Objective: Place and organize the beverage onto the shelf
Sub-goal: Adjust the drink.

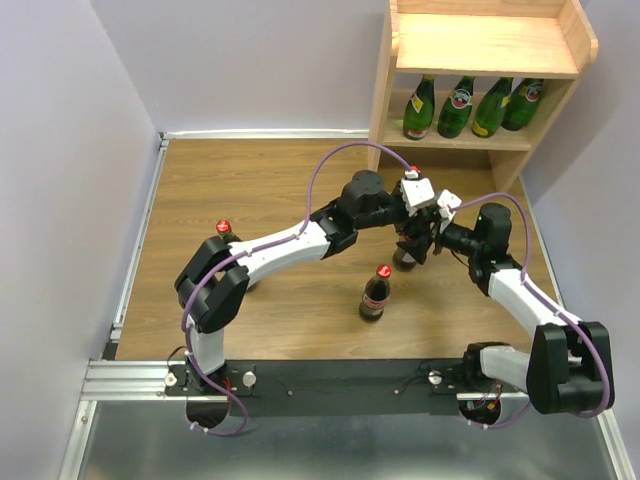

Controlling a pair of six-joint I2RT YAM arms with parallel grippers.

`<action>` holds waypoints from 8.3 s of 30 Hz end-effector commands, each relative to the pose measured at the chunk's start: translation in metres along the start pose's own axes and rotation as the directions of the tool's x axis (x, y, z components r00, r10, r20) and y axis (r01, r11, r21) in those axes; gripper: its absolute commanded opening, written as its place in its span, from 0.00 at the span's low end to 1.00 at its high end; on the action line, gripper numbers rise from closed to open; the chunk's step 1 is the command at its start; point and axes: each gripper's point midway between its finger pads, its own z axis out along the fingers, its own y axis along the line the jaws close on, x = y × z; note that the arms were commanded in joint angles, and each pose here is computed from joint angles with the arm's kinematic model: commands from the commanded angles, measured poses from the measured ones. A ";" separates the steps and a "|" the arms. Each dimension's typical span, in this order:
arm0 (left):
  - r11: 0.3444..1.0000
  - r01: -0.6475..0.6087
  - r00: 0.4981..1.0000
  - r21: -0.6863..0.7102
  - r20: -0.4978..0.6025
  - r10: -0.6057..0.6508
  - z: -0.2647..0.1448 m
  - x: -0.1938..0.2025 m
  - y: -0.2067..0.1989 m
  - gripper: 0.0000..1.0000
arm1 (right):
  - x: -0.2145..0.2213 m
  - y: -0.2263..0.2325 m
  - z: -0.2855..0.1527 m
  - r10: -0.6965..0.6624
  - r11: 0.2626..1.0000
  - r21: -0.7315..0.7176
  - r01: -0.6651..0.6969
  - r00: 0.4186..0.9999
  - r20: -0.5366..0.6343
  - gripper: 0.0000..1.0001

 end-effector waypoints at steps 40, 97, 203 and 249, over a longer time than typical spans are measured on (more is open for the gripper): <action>0.955 0.181 0.933 -0.237 0.347 -0.091 -0.059 -0.182 0.042 0.00 | -0.028 0.003 0.007 0.020 0.980 -0.201 0.008 0.990 0.136 1.00; 0.928 0.203 0.803 -0.314 0.595 0.026 -0.148 -0.332 0.053 0.00 | -0.167 0.010 0.040 -0.022 0.955 -0.260 0.141 0.910 0.414 0.01; 0.933 -0.008 0.981 -0.360 0.178 0.077 -0.133 -0.051 0.037 0.57 | -0.239 -0.046 0.014 0.021 0.999 0.024 -0.032 0.935 0.354 0.01; 0.950 0.032 0.979 -0.311 0.199 0.032 -0.149 -0.069 0.033 0.62 | -0.330 -0.103 -0.023 -0.135 0.960 0.276 0.041 0.934 0.331 0.01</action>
